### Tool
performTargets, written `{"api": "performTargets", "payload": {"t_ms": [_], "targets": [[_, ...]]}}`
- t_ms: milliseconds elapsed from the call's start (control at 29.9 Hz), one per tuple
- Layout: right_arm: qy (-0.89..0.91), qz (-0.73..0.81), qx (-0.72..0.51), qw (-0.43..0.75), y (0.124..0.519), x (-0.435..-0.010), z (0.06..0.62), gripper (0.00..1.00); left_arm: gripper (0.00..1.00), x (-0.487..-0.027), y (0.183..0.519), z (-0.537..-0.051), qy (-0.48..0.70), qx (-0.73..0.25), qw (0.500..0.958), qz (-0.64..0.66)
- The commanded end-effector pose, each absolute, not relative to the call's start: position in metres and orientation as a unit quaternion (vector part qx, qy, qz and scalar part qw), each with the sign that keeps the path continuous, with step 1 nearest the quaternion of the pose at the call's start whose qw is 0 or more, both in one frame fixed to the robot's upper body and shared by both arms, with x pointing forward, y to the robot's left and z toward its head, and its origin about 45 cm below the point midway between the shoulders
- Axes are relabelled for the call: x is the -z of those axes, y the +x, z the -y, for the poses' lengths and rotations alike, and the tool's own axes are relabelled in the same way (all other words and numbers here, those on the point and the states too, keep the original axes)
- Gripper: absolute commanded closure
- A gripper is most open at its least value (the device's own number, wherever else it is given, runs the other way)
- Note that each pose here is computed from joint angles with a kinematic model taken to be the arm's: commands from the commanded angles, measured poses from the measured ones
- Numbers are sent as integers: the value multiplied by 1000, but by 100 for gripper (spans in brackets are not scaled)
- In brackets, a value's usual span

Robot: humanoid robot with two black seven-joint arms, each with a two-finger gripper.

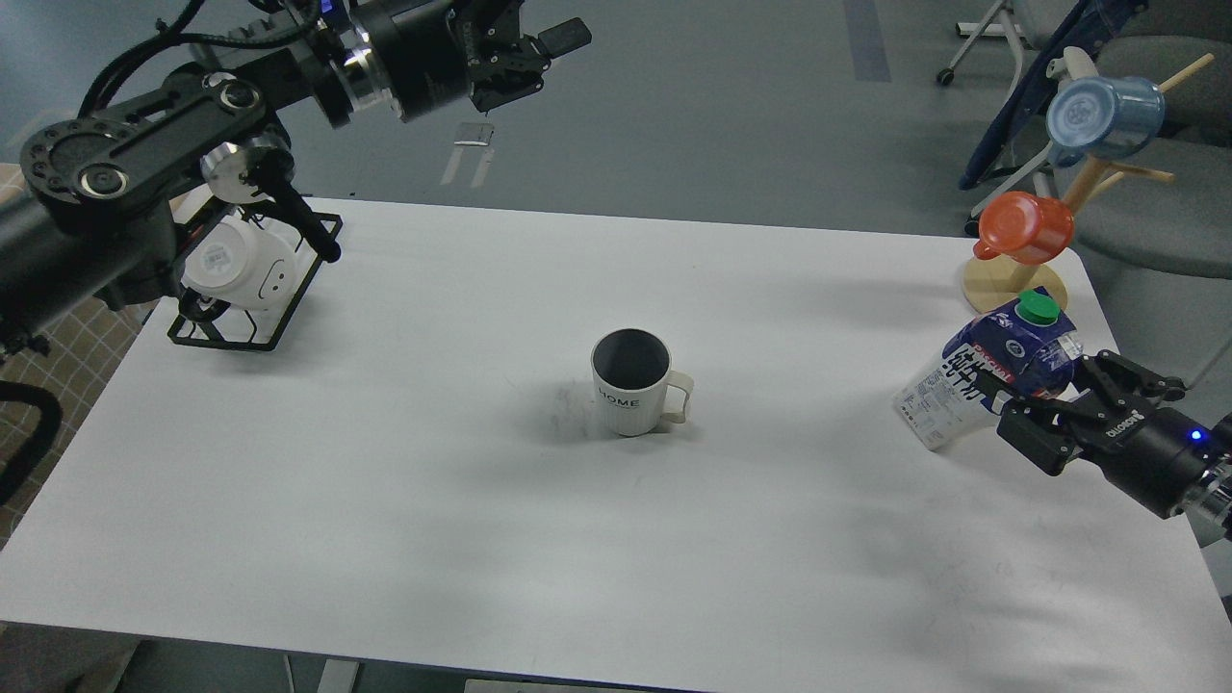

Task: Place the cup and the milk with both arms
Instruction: 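Reach the right gripper to the milk bottle and grasp it, then lift the milk bottle and carry it beside the mug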

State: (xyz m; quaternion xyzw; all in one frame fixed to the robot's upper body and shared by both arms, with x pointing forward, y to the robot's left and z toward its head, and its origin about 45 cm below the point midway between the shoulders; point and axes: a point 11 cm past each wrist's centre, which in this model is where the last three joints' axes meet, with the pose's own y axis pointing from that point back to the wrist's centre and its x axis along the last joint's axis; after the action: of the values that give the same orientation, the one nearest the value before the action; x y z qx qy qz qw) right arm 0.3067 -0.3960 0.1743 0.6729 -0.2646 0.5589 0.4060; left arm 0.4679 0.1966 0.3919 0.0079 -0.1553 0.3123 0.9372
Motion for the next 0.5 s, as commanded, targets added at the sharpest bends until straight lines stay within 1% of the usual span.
{"api": "performTargets", "payload": {"t_ms": [0, 67, 100, 267, 468], "targets": [[673, 264, -559, 406, 307, -175, 396, 77, 3, -392, 468, -196, 8, -312, 937, 155], [673, 265, -559, 406, 307, -175, 396, 86, 3, -392, 468, -196, 8, -312, 937, 155], [673, 265, -559, 405, 307, -175, 396, 100, 3, -392, 468, -196, 8, -312, 937, 155], [667, 272, -570, 395, 317, -186, 391, 100, 3, -392, 468, -196, 8, -312, 937, 155], [645, 297, -607, 357, 356, -223, 369, 100, 3, -391, 468, -197, 8, -312, 937, 155]]}}
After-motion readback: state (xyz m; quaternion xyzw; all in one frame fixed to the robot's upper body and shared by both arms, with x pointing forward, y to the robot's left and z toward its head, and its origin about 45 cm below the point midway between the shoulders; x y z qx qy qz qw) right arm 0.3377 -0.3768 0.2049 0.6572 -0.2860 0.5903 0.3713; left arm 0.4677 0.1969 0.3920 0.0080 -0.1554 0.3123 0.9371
